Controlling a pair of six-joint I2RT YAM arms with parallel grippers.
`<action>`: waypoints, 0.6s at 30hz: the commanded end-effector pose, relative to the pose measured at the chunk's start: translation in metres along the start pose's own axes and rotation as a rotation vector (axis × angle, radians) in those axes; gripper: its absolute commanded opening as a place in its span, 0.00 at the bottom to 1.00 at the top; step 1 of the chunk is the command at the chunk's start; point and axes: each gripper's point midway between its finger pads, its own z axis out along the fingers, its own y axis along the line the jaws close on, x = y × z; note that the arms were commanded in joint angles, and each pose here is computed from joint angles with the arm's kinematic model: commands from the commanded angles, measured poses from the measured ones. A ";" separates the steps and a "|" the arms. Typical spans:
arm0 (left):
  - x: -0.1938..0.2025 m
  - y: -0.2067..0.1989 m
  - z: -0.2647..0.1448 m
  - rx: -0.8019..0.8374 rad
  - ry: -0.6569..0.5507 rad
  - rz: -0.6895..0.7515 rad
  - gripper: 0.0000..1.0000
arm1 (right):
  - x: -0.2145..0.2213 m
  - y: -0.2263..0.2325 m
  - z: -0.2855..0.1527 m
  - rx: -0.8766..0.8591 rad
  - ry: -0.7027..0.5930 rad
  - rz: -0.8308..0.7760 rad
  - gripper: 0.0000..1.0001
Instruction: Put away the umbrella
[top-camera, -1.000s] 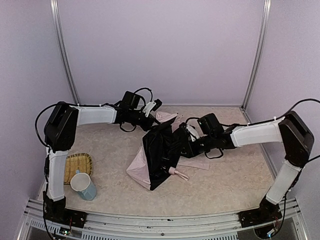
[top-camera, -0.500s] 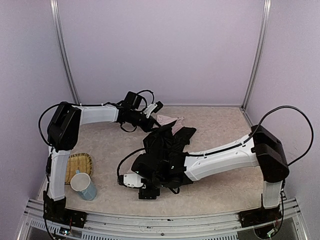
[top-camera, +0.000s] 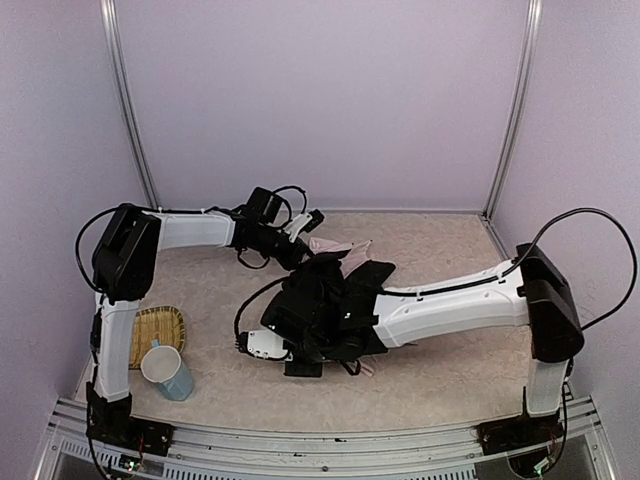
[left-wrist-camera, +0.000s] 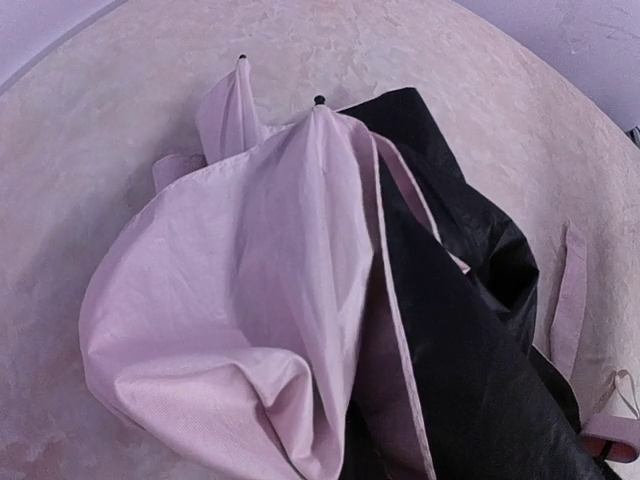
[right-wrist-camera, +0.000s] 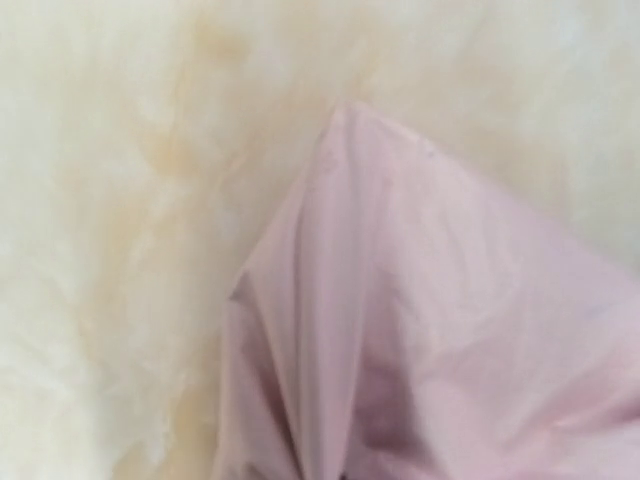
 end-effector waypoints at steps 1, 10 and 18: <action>0.059 0.000 -0.010 -0.019 0.178 -0.024 0.00 | -0.041 -0.065 -0.074 0.008 -0.269 0.245 0.00; 0.086 -0.012 -0.024 0.040 0.255 -0.013 0.00 | 0.028 -0.150 -0.064 -0.118 -0.459 0.684 0.00; 0.091 -0.013 -0.025 0.072 0.254 -0.065 0.00 | 0.094 -0.120 0.012 -0.216 -0.295 0.850 0.00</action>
